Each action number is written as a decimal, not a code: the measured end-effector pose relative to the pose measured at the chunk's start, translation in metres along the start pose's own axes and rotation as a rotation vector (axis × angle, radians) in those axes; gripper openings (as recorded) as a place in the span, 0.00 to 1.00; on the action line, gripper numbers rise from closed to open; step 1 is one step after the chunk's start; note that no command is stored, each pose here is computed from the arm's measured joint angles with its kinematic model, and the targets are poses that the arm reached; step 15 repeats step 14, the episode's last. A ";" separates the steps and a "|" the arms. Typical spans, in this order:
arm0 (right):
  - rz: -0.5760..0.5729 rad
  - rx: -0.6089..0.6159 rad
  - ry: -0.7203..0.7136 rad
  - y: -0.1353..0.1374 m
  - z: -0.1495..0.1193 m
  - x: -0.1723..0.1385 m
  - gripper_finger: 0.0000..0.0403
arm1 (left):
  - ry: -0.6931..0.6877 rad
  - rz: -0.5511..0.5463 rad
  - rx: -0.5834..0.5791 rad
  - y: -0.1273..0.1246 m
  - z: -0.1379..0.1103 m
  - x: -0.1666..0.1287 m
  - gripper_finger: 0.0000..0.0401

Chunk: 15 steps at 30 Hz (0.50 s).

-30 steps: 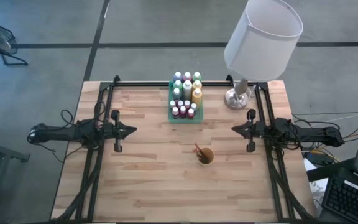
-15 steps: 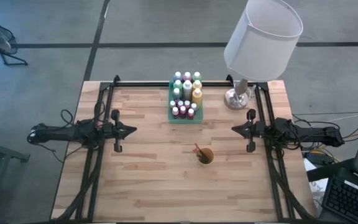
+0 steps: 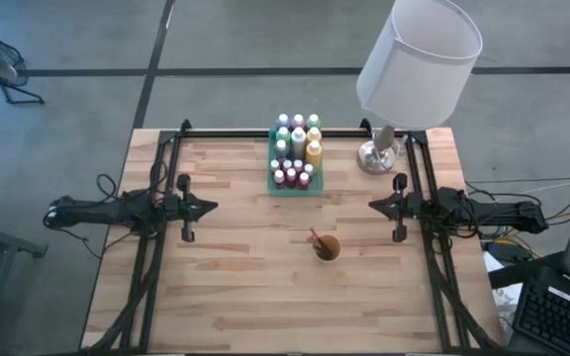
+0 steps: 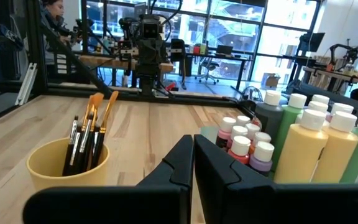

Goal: Pick & Place Paint Supplies
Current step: Return to Home Position

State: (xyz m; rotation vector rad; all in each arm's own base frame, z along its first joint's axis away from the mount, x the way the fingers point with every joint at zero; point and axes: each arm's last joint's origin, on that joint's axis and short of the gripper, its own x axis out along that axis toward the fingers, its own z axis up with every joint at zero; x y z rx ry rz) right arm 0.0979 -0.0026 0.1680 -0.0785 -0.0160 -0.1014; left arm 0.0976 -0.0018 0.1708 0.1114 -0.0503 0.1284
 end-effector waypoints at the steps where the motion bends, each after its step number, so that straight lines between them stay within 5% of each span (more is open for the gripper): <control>1: 0.000 -0.001 0.000 0.000 0.000 0.000 0.02 | 0.000 0.000 0.000 0.000 0.000 0.000 0.05; 15: 0.000 -0.001 0.000 0.000 0.000 0.000 0.02 | 0.000 0.000 0.000 0.000 0.000 0.000 0.05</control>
